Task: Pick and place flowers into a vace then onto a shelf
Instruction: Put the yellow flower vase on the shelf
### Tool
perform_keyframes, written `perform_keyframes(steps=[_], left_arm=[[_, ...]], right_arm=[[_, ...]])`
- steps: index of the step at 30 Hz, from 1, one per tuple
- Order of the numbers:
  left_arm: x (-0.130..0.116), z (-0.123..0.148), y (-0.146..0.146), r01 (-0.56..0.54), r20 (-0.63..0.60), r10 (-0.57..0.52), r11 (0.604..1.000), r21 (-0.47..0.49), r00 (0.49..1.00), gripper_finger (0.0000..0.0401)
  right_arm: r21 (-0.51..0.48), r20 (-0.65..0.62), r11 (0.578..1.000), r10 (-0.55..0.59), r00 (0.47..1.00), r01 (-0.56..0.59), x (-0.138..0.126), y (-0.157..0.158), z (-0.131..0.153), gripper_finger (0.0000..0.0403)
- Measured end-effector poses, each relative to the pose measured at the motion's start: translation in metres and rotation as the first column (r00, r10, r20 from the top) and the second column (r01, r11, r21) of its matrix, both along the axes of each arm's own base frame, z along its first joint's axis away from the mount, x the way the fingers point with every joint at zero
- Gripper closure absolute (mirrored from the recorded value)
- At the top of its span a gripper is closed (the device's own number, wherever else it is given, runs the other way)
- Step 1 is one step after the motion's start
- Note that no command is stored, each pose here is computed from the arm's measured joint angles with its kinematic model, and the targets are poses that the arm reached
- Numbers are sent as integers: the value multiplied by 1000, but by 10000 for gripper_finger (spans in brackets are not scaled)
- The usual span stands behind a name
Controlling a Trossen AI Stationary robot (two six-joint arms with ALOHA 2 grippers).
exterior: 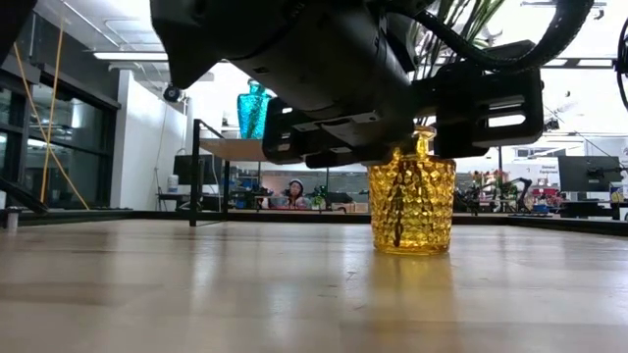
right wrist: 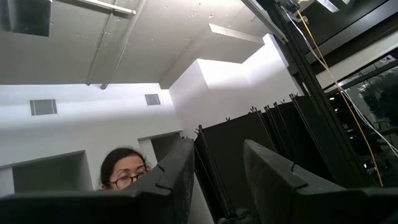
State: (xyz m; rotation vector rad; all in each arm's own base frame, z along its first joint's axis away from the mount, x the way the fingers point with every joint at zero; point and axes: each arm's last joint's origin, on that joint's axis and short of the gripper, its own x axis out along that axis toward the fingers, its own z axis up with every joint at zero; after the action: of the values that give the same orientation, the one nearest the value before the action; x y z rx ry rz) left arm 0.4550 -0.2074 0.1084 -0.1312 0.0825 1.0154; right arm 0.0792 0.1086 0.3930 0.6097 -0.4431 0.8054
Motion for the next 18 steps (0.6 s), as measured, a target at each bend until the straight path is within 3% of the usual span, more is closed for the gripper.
perform_keyframes(steps=[5, 18], left_arm=[[1, 0, 1, -1, 5, 1, 1000, -7, 1000, 91], [0, 0, 1, 0, 7, 1, 1000, -9, 1000, 199]], right_arm=[[0, 0, 1000, 0, 1000, 0, 0, 0, 0, 272], [-6, -5, 1000, -1, 1000, 1, 0, 0, -1, 272]])
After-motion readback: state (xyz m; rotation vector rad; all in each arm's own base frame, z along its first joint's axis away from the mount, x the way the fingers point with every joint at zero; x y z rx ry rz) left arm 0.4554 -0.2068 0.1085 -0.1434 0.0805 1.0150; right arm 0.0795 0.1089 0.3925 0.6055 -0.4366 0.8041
